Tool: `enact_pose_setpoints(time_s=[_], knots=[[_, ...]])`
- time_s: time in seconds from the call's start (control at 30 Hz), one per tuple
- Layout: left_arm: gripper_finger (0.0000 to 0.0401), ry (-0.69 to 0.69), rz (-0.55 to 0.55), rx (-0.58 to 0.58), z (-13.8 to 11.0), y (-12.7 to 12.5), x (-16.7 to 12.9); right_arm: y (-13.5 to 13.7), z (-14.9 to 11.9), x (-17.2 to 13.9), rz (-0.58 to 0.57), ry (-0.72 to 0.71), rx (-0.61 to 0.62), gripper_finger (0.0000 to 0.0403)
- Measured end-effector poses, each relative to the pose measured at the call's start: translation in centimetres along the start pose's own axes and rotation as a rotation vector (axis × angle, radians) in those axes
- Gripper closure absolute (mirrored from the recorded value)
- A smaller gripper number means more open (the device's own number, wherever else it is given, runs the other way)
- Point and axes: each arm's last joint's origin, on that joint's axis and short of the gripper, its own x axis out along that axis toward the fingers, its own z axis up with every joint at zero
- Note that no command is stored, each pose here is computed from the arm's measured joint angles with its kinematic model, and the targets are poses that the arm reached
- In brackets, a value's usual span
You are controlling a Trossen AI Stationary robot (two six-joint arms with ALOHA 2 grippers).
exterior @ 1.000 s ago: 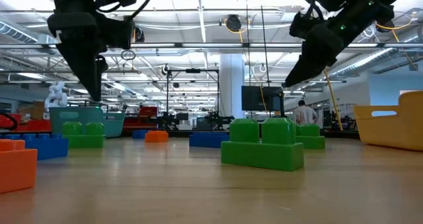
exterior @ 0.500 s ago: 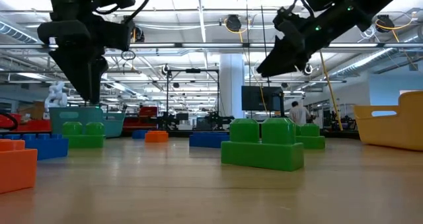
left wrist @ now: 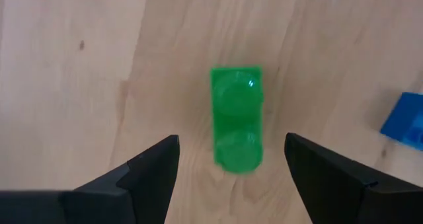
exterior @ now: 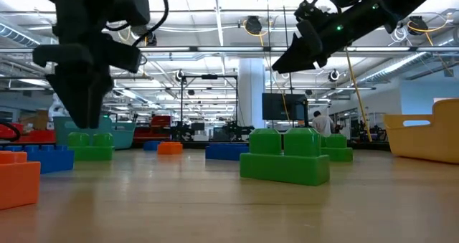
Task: Sort & place blocks by color
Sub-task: Put the green game piece into the yellow bin
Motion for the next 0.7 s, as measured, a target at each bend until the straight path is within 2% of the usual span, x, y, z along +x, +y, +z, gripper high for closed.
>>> enact_pose_setpoints(time_s=[0.37,0.57,0.7], knots=[[0.0125,0.069,0.05,0.024,1.0,-0.5,3.6,0.0,-0.7,0.0,0.0,0.066,0.002,0.0179],[0.0128,0.094,0.056,0.024,1.2,-0.6,4.3,0.0,-0.9,-0.1,-0.001,0.086,0.005,0.0179],[0.0167,0.095,0.048,0.023,1.3,-0.7,4.3,0.0,-1.0,-0.1,-0.002,0.095,0.002,0.0179]])
